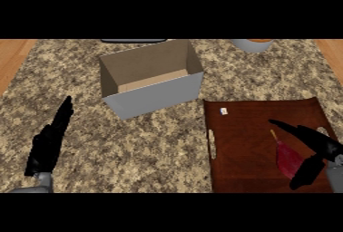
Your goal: Pick the pear from the tray and place it in the cardboard box
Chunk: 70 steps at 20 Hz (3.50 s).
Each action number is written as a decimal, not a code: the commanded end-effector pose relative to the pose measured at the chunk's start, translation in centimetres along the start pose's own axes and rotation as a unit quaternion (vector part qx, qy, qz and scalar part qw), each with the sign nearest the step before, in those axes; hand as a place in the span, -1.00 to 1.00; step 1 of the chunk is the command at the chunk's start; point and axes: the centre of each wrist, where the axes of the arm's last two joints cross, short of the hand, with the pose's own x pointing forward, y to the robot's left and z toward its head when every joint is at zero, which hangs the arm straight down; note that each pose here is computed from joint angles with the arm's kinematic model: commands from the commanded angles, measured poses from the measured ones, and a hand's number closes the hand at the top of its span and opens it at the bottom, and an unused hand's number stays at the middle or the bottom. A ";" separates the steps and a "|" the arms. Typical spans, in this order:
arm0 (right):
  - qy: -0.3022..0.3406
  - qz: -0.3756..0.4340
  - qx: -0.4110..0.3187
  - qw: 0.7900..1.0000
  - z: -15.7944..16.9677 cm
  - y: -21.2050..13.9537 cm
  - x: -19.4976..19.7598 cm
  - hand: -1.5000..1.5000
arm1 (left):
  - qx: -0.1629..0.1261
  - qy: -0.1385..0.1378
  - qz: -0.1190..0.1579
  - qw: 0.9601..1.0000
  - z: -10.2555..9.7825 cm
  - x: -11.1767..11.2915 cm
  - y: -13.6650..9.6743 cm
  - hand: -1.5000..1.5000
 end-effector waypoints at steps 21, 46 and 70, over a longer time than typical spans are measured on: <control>-0.218 0.273 -0.138 0.927 -1.6 -7.0 11.9 1.00 | -0.059 -0.042 0.001 0.997 -1.2 2.1 -2.1 0.00; -0.617 0.160 -0.055 0.769 -3.5 -17.5 23.6 1.00 | -0.059 -0.040 0.001 0.997 -1.5 2.6 -4.0 0.00; -0.568 0.252 0.046 0.782 -11.2 -3.2 37.7 1.00 | -0.025 -0.020 -0.001 0.999 -1.1 0.7 -2.3 0.00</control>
